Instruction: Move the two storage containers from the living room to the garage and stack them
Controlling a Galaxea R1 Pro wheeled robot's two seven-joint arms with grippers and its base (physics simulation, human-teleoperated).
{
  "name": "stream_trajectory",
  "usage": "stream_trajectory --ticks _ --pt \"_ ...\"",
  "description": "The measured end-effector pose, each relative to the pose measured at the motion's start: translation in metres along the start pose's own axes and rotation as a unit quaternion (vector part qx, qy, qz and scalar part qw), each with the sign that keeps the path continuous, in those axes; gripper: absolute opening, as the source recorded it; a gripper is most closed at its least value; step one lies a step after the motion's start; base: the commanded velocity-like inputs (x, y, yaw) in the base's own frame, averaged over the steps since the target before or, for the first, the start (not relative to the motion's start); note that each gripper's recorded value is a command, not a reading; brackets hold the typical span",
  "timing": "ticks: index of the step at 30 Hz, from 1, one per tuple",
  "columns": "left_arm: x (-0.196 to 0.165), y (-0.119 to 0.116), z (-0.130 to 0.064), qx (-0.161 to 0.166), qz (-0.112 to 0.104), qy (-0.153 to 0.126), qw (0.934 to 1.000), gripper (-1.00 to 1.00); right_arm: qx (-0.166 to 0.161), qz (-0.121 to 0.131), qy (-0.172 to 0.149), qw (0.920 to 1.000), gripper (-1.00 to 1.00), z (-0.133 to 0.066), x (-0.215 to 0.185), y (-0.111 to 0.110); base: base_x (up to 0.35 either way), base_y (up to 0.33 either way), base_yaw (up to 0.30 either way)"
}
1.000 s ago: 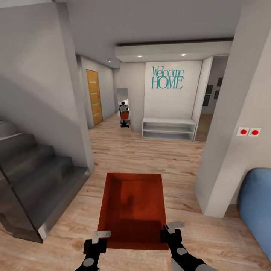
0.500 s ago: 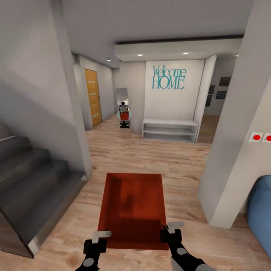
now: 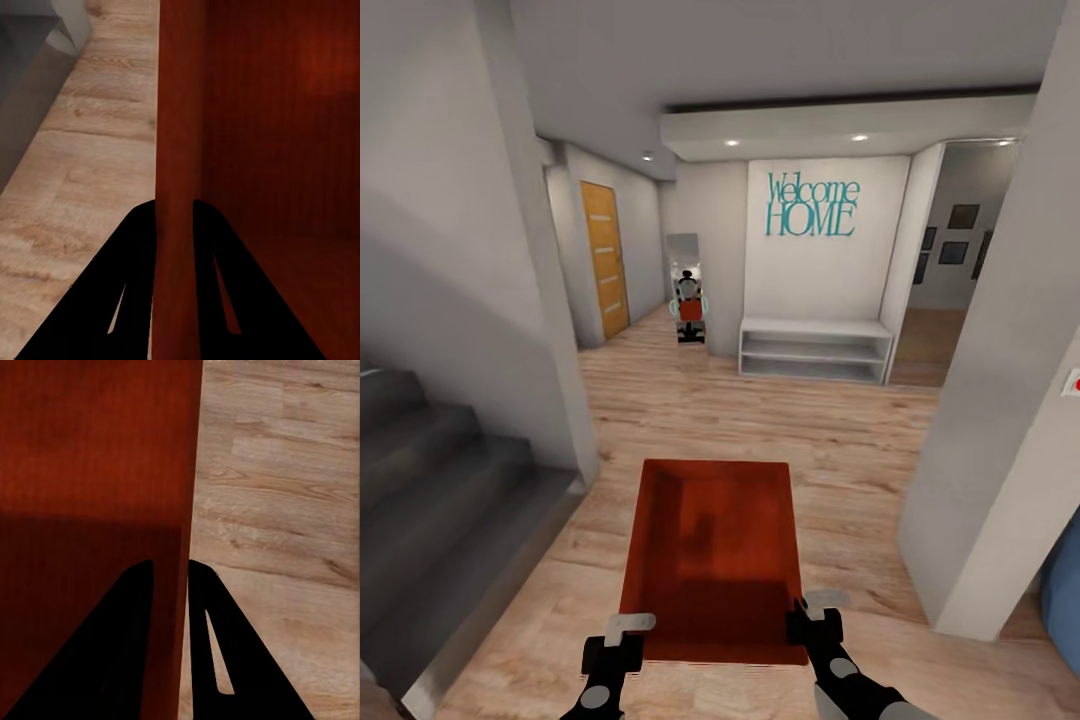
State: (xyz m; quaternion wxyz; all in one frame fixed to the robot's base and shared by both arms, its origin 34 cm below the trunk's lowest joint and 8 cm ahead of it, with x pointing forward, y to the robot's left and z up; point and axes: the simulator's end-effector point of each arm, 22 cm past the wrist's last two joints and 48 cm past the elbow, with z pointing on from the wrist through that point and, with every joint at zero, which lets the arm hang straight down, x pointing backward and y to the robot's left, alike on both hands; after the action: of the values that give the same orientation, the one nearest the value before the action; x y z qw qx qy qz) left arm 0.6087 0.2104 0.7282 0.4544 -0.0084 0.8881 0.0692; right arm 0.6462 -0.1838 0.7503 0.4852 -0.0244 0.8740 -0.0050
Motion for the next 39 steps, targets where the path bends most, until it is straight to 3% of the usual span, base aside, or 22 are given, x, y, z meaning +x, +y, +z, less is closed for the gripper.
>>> stream_trajectory --ticks 39 --pt "-0.0002 0.0 0.0 0.0 0.0 -0.001 1.0 -1.0 0.0 0.0 -0.001 1.0 -1.0 0.0 -0.0003 0.0 0.322 0.0 0.0"
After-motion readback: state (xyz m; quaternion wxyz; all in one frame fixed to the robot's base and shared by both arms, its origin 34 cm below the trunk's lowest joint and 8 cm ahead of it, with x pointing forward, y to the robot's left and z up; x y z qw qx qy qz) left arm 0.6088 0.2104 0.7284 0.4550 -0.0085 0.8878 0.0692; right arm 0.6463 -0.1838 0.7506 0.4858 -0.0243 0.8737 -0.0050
